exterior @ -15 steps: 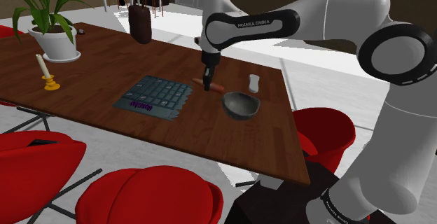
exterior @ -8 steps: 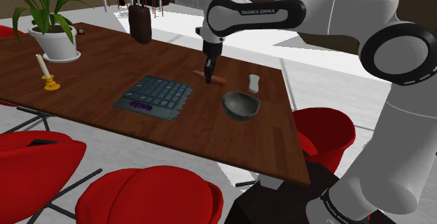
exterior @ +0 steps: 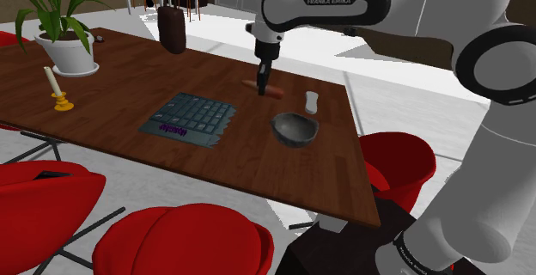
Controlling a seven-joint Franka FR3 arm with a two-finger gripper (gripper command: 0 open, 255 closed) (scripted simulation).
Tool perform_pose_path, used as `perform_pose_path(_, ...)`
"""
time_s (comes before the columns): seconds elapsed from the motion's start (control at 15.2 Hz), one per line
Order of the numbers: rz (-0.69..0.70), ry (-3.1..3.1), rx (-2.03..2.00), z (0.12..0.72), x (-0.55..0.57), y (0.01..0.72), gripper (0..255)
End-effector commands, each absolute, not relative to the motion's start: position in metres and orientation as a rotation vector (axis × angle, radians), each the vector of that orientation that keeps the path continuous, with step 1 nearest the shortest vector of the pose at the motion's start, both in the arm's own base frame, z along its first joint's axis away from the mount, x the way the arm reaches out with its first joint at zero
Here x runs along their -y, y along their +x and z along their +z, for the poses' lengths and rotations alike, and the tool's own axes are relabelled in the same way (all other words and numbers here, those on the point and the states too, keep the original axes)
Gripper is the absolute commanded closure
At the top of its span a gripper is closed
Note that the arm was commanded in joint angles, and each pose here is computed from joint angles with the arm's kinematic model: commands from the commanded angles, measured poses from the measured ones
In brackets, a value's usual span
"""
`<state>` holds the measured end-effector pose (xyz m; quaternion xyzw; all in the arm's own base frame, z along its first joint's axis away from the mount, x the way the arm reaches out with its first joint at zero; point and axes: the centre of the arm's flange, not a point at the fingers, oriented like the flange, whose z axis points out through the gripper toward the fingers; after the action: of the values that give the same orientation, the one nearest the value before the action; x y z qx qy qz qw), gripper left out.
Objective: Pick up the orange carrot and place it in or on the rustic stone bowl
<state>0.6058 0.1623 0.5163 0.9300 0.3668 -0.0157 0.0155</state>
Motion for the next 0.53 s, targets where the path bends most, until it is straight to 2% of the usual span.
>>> perform_pose_path(0.0,-0.048,2.893,-1.141,0.517,-0.145,0.590,255)
perform_pose_path(0.46,-0.048,2.893,-1.141,0.518,-0.082,0.523,255)
